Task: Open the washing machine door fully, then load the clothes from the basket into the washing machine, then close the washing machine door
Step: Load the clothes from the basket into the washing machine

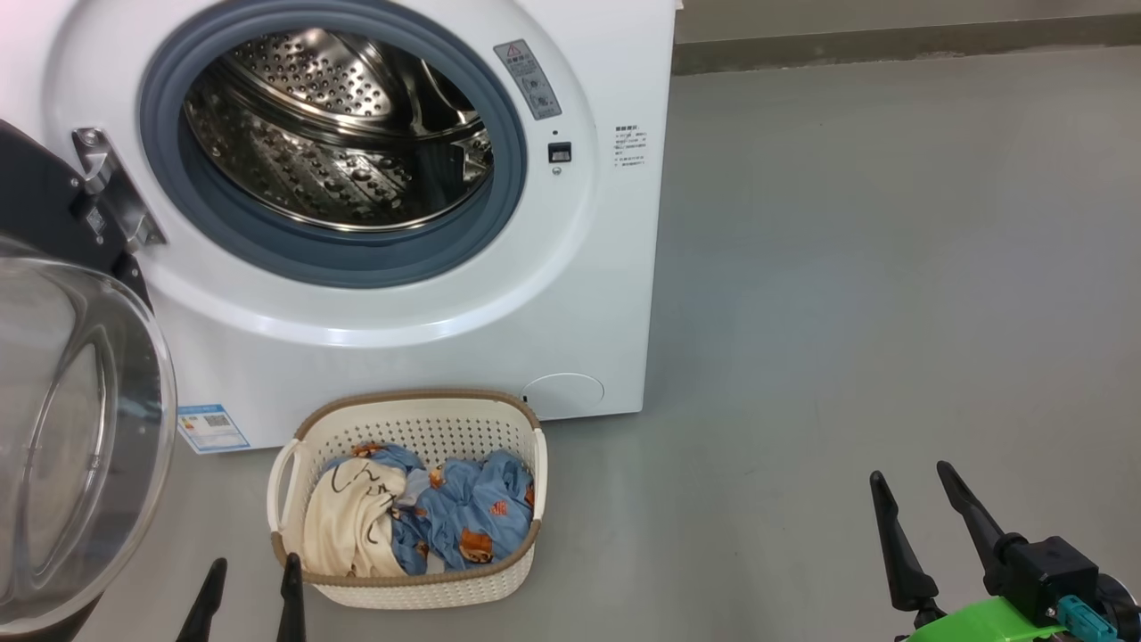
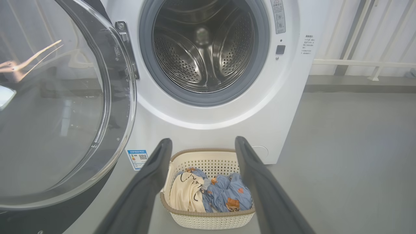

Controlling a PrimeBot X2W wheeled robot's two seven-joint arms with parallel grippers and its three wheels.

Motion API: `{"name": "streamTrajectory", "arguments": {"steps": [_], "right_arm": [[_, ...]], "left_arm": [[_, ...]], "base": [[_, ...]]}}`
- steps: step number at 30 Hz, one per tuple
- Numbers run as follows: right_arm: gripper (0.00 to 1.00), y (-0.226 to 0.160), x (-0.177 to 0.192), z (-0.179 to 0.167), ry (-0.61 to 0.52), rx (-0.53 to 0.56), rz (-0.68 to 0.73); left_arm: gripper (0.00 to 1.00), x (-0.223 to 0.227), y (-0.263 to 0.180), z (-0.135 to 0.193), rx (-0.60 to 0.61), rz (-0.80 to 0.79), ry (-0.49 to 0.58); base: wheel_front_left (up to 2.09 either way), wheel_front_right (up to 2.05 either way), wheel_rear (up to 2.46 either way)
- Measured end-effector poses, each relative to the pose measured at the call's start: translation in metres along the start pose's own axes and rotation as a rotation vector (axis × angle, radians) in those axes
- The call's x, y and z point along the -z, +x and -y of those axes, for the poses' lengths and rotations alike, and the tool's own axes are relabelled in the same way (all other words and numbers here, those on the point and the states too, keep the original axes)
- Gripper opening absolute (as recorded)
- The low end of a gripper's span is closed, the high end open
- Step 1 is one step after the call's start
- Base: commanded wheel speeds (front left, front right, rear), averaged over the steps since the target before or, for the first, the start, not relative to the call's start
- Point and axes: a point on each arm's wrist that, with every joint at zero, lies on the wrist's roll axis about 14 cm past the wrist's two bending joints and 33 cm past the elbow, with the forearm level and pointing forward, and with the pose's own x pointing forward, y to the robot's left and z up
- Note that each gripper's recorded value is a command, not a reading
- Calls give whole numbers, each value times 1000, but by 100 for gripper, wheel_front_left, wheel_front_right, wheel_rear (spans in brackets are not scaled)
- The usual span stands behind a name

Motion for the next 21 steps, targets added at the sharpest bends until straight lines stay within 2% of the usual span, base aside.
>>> {"name": "streamTrajectory", "arguments": {"steps": [21], "right_arm": [[100, 3, 2, -5, 2, -11, -5]], "left_arm": [[100, 0, -1, -2, -7, -1, -5]], "base": [[0, 0, 0]]}}
